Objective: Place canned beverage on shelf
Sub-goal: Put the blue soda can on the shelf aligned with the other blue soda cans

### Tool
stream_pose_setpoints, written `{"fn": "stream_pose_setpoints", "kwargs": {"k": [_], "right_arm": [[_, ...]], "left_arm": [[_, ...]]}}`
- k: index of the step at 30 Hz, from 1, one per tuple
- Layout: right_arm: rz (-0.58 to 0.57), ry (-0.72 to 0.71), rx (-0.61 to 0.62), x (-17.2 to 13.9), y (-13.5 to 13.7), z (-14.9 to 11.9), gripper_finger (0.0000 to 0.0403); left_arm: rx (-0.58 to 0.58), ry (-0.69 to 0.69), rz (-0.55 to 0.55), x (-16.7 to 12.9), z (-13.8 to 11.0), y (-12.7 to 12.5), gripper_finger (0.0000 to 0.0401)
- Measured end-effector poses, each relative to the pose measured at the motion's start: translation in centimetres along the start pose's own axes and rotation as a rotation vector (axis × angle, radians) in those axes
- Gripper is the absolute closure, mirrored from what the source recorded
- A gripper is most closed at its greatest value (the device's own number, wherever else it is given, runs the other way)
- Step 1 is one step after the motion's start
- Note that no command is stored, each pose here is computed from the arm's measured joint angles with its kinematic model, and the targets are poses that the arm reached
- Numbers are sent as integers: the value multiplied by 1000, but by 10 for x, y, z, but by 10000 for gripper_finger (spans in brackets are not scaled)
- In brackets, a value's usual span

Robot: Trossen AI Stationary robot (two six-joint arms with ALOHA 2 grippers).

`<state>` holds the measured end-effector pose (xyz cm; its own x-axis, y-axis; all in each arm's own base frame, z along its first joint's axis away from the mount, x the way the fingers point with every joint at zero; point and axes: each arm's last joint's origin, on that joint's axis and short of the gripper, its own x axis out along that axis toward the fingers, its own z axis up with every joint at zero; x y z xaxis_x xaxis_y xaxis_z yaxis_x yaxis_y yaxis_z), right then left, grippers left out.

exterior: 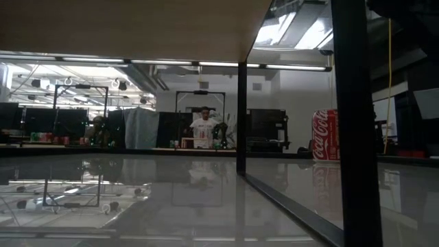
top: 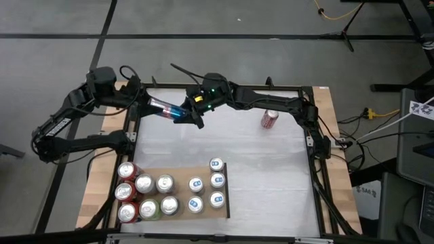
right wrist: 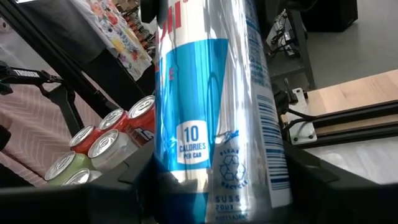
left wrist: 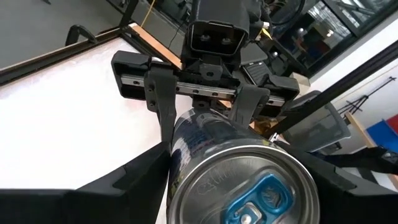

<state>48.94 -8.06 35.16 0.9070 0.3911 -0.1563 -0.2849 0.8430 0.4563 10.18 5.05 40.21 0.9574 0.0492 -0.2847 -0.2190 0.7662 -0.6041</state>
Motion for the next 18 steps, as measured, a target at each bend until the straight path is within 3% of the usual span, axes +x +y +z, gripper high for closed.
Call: {"fn": "stream_pose_setpoints", "kwargs": {"k": [18], "right_arm": [[43,14,19,0,1,0,173]], "left_arm": [[276,42,-67,0,-3,-1,133]]}}
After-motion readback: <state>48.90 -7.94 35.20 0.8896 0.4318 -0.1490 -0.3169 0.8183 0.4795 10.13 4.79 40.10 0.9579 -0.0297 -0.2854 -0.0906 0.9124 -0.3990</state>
